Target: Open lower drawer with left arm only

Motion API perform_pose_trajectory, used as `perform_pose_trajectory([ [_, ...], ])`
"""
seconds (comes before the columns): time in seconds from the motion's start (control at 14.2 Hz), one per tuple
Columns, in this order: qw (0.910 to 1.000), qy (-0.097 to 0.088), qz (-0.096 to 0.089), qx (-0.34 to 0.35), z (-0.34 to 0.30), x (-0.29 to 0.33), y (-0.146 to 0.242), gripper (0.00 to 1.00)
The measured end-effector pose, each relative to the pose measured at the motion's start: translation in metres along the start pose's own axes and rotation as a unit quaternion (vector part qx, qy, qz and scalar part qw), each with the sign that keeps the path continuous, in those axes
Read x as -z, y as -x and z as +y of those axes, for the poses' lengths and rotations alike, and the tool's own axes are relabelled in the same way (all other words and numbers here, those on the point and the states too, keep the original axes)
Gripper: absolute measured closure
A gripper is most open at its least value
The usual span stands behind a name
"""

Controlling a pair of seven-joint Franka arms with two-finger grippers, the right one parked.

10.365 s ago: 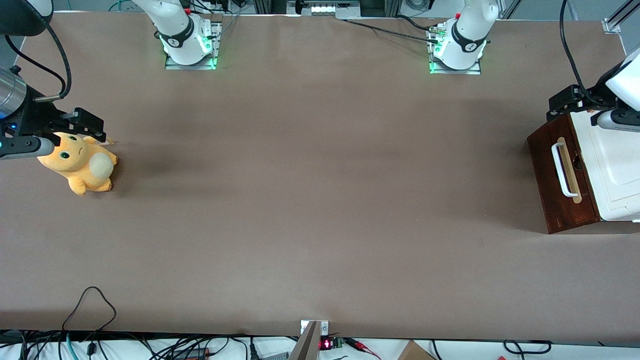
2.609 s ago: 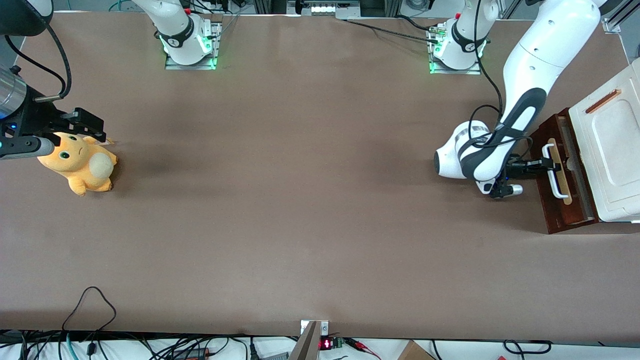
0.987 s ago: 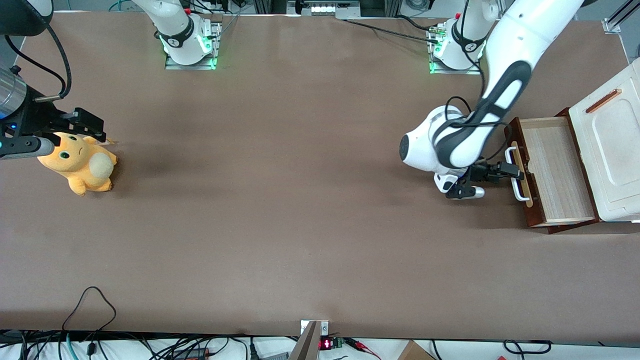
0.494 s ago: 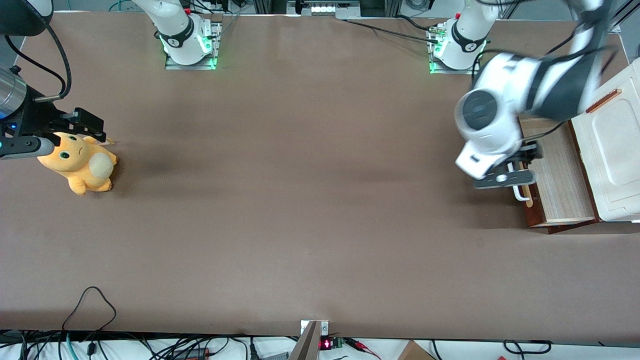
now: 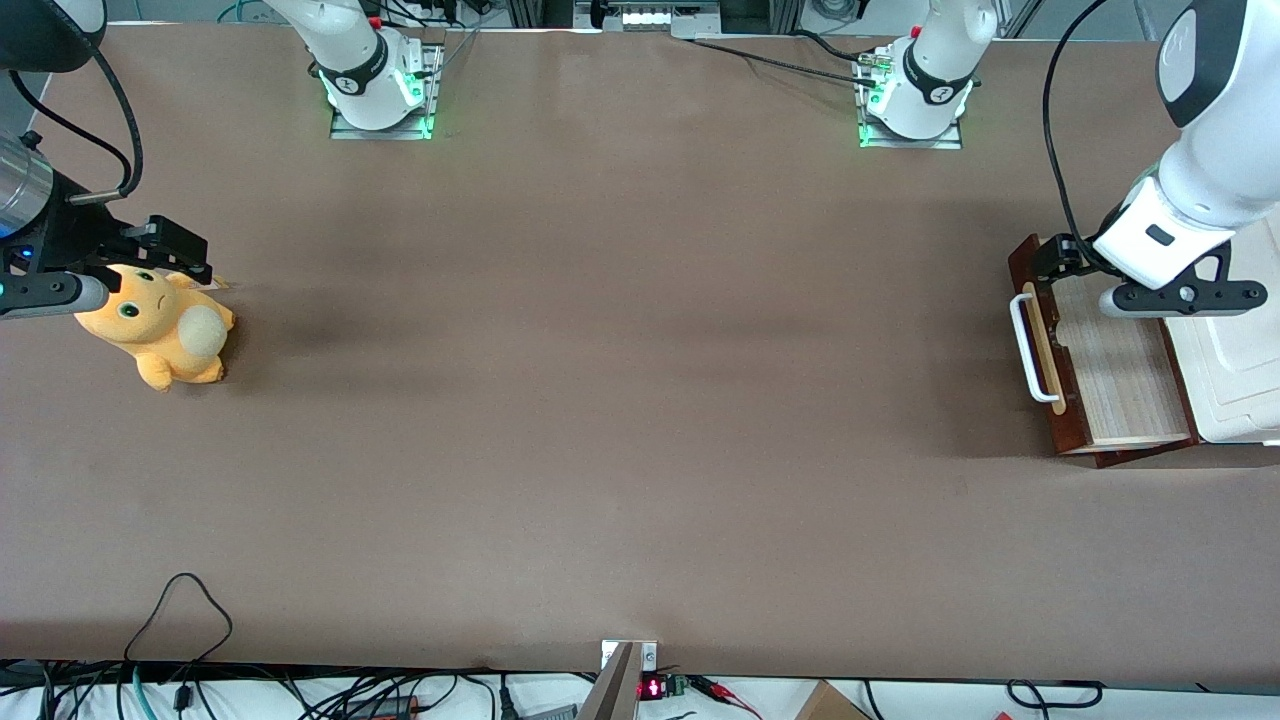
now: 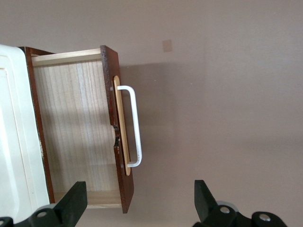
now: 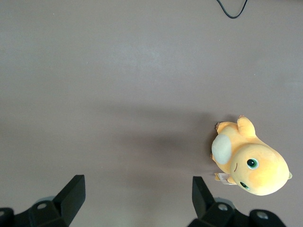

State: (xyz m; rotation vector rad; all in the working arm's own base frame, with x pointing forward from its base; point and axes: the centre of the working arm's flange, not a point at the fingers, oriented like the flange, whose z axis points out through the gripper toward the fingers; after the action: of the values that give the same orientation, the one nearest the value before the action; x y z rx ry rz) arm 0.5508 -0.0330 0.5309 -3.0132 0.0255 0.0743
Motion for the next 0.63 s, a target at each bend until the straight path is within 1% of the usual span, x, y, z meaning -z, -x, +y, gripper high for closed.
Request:
perform_pose_trajectory([
  [0.07,1.0000,0.003,0.003,-0.003,0.0044,0.0025,0.0005,0.00],
  [0.28,0.9997,0.022,0.014,0.000,0.0077,0.0071,-0.0014,0.00],
  [0.42,0.9994,0.032,0.016,0.001,0.0053,0.0074,-0.0022,0.00],
  [0.63,0.9993,0.034,0.016,0.001,0.0029,0.0072,-0.0024,0.00],
])
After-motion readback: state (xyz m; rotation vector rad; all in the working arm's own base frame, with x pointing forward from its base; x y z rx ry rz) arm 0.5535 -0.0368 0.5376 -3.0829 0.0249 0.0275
